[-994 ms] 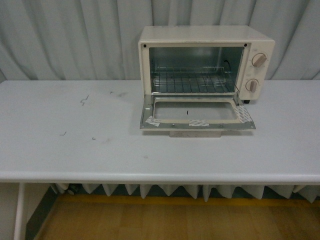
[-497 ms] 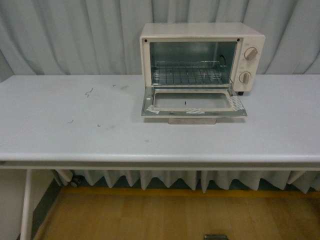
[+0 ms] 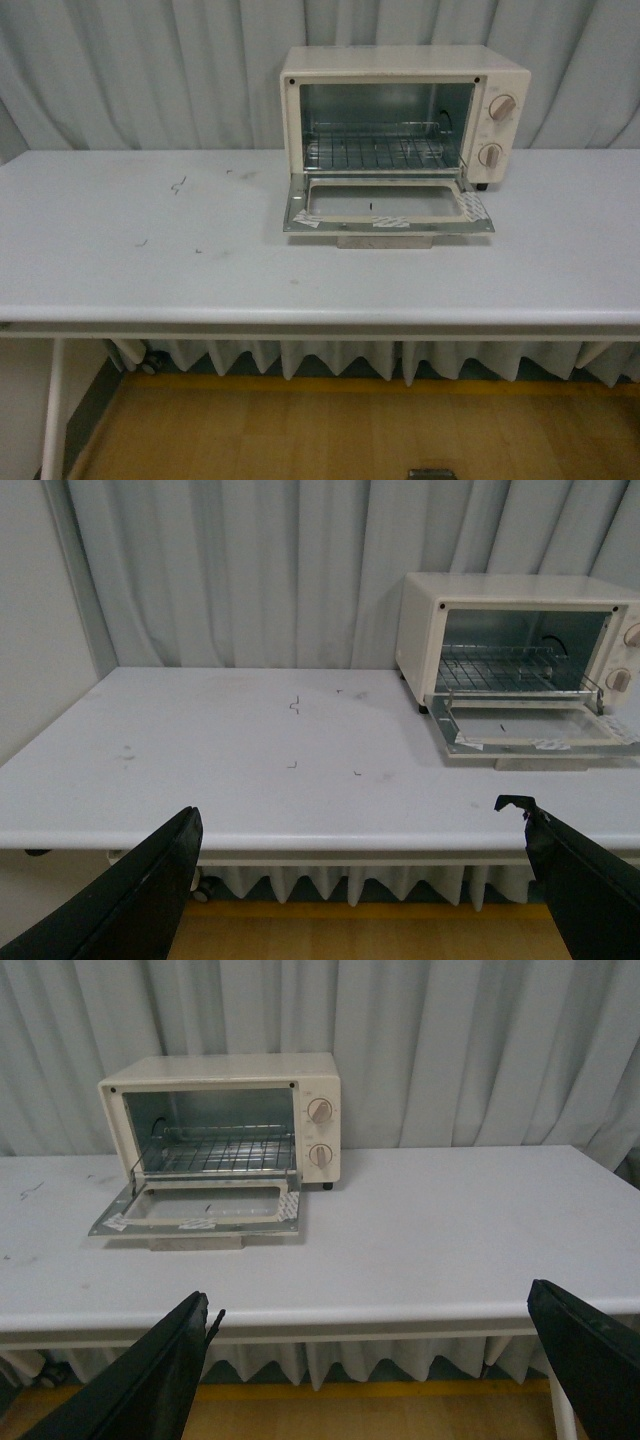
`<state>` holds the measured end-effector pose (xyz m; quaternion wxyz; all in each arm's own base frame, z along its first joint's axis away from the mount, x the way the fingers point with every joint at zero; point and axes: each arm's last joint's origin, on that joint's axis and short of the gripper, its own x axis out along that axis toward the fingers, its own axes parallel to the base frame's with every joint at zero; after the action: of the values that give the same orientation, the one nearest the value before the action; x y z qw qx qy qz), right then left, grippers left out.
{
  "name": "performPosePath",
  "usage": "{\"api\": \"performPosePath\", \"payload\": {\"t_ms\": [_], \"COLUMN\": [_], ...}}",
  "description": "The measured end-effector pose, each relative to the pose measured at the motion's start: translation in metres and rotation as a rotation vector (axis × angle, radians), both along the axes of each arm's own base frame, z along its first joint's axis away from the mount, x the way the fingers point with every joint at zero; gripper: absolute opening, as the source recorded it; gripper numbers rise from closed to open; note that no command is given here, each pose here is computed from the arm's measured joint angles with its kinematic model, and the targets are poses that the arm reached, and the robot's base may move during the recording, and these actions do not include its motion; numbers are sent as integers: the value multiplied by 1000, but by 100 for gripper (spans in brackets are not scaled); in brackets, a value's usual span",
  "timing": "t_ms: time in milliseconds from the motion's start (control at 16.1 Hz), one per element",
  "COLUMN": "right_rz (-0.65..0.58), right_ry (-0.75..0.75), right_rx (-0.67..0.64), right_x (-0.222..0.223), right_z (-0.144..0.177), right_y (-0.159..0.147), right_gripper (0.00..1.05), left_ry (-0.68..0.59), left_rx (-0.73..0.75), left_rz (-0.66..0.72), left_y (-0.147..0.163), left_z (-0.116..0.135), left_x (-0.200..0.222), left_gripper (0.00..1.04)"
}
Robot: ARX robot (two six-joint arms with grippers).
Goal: Open oven
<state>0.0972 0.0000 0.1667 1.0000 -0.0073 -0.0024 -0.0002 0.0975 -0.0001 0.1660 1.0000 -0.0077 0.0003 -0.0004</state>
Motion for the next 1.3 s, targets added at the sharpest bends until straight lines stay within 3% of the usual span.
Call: {"api": "performPosePath", "payload": {"t_ms": [1304], "right_rz": [1], "right_ry": [0], "right_rx": [0], "right_x": [0], "right_z": [0], "right_y": [0], "right_gripper": [98], "left_ry": [1], "left_rx": [1], "left_rz": [0], "left_y": [0], "left_z": [0], "left_x": [0], "left_gripper": [98]}}
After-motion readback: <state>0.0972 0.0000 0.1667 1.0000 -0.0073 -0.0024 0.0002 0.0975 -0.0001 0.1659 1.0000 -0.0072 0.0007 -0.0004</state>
